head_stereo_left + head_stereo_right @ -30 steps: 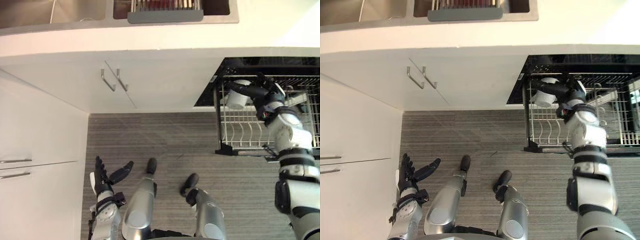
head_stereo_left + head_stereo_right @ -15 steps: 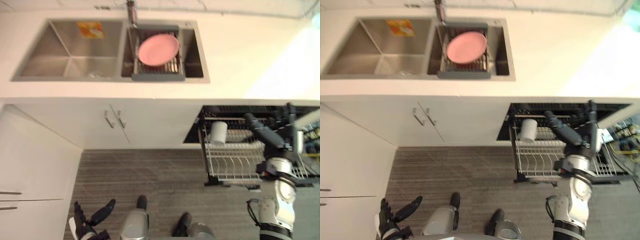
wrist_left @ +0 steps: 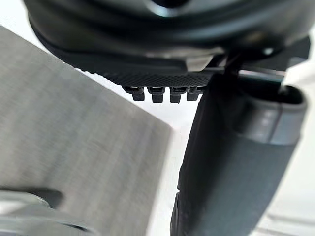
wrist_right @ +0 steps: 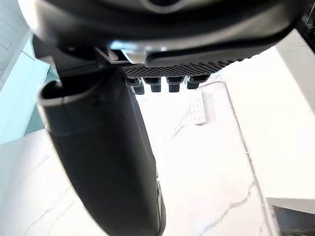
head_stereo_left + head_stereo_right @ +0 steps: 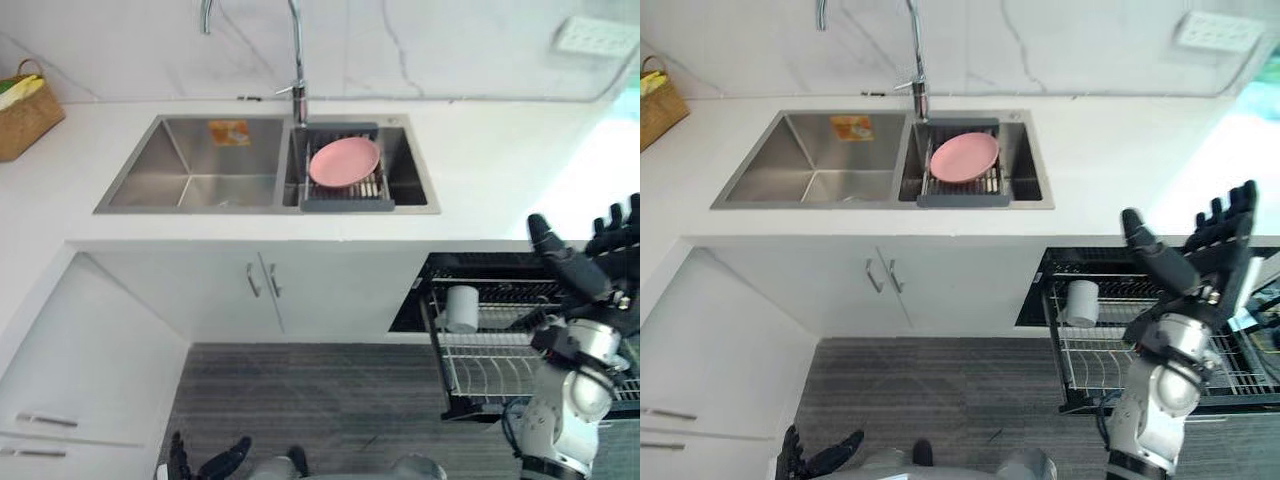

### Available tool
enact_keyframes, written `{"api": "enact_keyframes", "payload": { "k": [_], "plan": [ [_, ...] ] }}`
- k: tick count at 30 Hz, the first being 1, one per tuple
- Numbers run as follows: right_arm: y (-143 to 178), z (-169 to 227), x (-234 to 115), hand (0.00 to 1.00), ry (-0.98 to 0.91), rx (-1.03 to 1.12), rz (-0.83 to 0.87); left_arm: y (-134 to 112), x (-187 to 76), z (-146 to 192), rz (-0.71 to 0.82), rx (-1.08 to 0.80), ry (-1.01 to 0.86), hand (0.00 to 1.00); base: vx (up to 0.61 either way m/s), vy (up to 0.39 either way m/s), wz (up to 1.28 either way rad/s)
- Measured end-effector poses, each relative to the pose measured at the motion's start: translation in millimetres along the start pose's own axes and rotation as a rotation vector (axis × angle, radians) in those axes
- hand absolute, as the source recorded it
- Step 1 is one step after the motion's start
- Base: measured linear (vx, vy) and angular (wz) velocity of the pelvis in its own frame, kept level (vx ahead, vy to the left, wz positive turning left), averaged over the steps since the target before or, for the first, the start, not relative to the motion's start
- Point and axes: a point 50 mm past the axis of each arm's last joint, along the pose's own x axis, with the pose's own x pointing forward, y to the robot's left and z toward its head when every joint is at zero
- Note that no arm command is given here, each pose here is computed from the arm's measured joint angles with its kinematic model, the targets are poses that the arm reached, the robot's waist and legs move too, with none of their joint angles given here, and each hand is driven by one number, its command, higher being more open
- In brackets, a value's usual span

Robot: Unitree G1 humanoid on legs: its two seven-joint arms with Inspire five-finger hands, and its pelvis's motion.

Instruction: Walk over to the sink, pick up the cup, carry it to the dishwasher, place the cup inside the dishwasher, then close the dishwasher door

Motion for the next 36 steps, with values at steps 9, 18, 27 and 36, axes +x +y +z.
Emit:
{"api": "enact_keyframes", "payload": {
  "k": [9, 18, 27, 36],
  "plan": [
    [3.4, 28.4, -2.4, 1.00, -0.125, 0.006, -0.040, -19.3, -0.5, 4.1, -0.210, -0.126, 0.001, 1.00, 0.09, -0.070, -0.06],
    [3.8, 36.7, -2.1, 1.00, -0.169, -0.014, -0.030, -12.8, -3.1, -8.6, -0.126, -0.013, 0.057, 1.00, 0.05, 0.013, -0.08],
    [-11.0, 51.3, 5.4, 1.00, -0.254, -0.011, -0.082, 1.6, -17.8, -32.6, 0.002, -0.040, 0.154, 1.00, 0.03, 0.117, 0.11],
    [18.3, 40.5, 14.2, 1.00, -0.238, 0.023, 0.003, 0.0, -7.3, -26.4, -0.029, 0.107, 0.151, 1.00, 0.23, 0.230, -0.15]
  ]
}}
